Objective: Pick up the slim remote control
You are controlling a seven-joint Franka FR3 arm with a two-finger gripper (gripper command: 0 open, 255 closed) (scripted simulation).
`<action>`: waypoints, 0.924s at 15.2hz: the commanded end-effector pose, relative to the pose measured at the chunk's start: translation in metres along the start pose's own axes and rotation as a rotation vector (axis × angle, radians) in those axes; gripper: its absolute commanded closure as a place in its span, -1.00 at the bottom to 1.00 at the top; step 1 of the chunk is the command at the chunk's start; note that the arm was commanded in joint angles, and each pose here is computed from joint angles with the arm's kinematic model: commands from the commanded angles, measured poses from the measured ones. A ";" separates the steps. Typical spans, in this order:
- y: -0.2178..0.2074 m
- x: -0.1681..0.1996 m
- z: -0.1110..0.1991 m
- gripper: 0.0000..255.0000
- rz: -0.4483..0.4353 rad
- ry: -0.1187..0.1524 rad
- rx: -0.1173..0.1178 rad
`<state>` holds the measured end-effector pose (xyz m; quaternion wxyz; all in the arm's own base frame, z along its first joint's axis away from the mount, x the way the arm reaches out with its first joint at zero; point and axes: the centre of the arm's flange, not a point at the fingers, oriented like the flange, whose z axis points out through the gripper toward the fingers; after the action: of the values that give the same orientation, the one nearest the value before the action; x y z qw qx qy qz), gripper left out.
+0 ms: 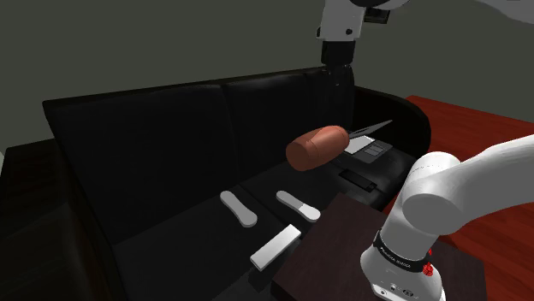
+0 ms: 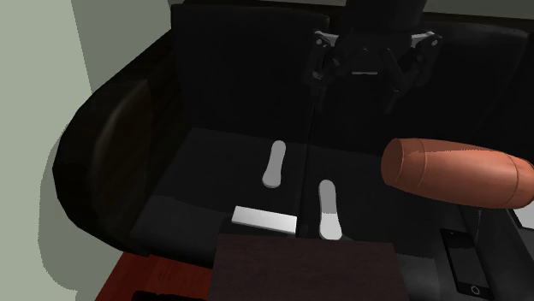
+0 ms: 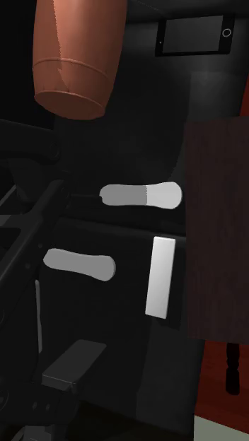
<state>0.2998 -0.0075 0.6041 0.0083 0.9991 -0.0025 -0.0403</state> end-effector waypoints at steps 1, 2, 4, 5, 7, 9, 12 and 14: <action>0.000 0.000 0.000 -1.00 0.000 0.000 0.000; -0.003 0.006 0.011 -1.00 0.002 0.003 0.001; -0.008 0.019 0.033 -1.00 0.005 0.008 0.002; -0.011 0.026 0.044 -1.00 0.007 0.011 0.003; -0.016 0.039 0.065 -1.00 0.010 0.016 0.004; -0.022 0.052 0.087 -1.00 0.013 0.022 0.006; -0.030 0.073 0.119 -1.00 0.018 0.030 0.008; -0.035 0.086 0.140 -1.00 0.022 0.036 0.009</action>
<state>0.3665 0.0218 0.4698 0.0047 0.9996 -0.0123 -0.0251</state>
